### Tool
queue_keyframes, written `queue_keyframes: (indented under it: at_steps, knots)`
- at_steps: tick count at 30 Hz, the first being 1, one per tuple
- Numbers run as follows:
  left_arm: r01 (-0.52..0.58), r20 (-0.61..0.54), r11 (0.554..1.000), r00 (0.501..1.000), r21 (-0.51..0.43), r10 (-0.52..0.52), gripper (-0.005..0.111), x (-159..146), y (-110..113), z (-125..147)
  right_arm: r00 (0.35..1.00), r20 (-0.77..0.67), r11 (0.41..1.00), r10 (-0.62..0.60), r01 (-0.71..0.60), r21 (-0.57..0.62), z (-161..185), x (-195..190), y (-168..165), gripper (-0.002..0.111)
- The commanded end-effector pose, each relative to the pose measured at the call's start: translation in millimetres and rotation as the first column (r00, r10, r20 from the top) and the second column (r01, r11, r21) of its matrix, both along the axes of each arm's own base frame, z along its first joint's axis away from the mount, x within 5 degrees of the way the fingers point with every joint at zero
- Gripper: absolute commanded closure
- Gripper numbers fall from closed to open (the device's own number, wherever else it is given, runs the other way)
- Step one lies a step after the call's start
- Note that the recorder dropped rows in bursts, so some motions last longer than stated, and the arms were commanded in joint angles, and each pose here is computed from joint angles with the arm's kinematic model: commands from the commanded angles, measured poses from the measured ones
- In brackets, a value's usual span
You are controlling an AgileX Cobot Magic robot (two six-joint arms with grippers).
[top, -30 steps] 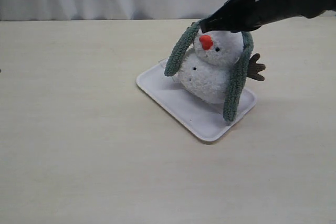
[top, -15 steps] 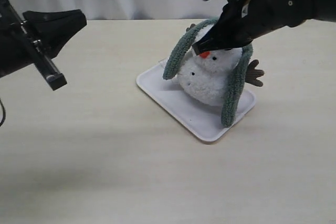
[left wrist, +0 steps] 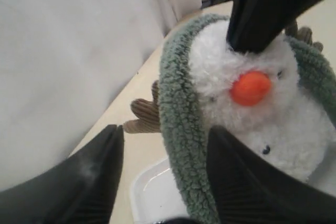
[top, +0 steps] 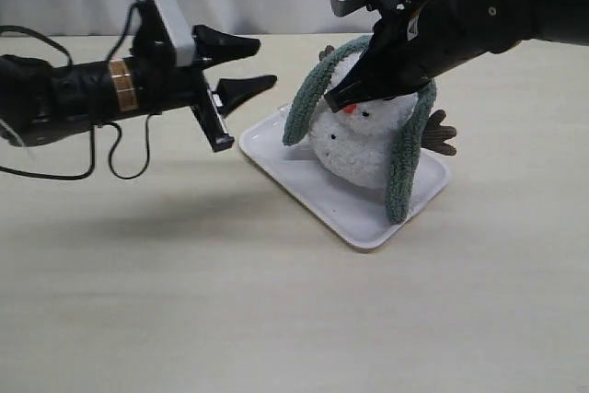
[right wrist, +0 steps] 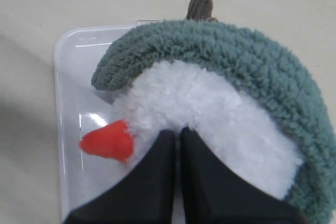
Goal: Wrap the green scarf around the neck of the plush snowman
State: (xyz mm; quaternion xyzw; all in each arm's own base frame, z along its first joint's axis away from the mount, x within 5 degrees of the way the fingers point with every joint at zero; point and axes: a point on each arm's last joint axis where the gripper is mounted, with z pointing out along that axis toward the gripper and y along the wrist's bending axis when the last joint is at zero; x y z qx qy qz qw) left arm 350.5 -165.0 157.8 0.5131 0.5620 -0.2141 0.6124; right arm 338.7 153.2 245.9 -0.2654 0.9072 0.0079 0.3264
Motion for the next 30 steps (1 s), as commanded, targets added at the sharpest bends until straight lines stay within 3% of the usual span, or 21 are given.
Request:
queue_keyframes:
  at_steps: [1, 7, 12, 20, 23, 26, 30]
  knots:
    - [0.025, 0.000, 0.997, 1.000, 0.067, -0.025, 0.055, 10, -29, -16, 0.999, -0.040, 1.000, 0.003, -0.004, -0.028, -4, -3, -1, 0.104]
    - [0.058, 0.037, 0.994, 0.997, 0.095, -0.062, 0.056, 17, -46, -28, 0.998, -0.039, 0.997, 0.055, -0.057, -0.052, -4, -6, 5, 0.104]
    - [-0.062, -0.013, 0.995, 0.998, 0.081, 0.063, 0.059, 26, -41, -37, 0.995, -0.035, 0.993, 0.098, -0.100, -0.063, -4, -11, 15, 0.104]
    - [-0.073, -0.048, 0.991, 0.996, 0.110, 0.078, 0.107, 26, -42, -49, 0.994, -0.043, 0.992, 0.100, -0.103, -0.067, -5, -13, 16, 0.104]
    - [-0.087, -0.104, 0.986, 0.989, 0.140, 0.102, 0.107, 26, -47, -51, 0.994, -0.045, 0.993, 0.098, -0.101, -0.067, -5, -13, 16, 0.104]
    - [-0.053, -0.148, 0.969, 0.985, 0.242, 0.091, 0.107, 29, -54, -53, 0.994, -0.045, 0.993, 0.098, -0.101, -0.067, -5, -13, 16, 0.104]
    - [-0.058, -0.199, 0.977, 0.975, 0.205, 0.100, 0.106, 33, -62, -45, 0.994, -0.049, 0.993, 0.097, -0.100, -0.069, -5, -13, 16, 0.104]
